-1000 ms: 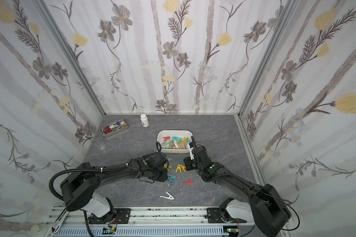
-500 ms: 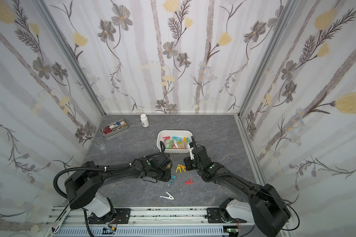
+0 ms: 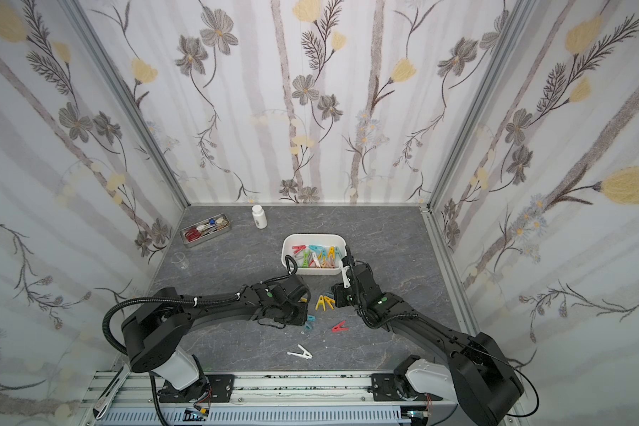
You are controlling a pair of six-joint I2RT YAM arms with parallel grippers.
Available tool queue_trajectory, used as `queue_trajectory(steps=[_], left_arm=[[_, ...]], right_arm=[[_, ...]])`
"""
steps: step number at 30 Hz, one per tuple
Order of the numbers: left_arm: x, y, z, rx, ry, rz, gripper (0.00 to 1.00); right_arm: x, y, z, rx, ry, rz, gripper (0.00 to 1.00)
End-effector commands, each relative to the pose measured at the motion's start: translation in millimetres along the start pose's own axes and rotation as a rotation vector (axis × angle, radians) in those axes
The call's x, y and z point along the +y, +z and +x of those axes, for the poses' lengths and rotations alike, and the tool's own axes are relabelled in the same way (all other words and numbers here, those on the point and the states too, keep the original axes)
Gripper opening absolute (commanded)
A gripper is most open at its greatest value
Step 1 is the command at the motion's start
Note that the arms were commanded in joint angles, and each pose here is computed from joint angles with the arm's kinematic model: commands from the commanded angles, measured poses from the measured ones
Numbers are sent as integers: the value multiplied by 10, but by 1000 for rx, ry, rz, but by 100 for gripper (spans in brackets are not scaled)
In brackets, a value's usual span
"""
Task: Put the clothespins into the storage box
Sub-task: Pick up the clothespin from the center of the board.
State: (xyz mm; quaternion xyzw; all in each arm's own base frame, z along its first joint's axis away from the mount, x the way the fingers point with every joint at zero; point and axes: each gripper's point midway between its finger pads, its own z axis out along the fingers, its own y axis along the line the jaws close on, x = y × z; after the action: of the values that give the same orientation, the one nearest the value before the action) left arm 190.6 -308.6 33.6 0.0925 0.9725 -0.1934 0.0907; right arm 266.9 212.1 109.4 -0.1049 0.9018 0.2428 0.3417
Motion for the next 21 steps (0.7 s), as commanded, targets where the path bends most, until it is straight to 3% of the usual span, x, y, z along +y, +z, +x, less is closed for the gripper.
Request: queue_trajectory(steps=[1,5,15,21], left_arm=[[-2,6,-33,-13,-32,12,19],[26,-21,-65,-28,-75,37,11],[-29,-273,-106,-51,-100,109,3],[-160,-673,-439,-143,-122,218,2]], right_arm=[[25,-12,-64,-27,0,-12,24],[25,-16,-68,-28,0,-14,24],[22,-57,-86,-33,1,-9,24],[16,-94,-85,-32,3,-4,24]])
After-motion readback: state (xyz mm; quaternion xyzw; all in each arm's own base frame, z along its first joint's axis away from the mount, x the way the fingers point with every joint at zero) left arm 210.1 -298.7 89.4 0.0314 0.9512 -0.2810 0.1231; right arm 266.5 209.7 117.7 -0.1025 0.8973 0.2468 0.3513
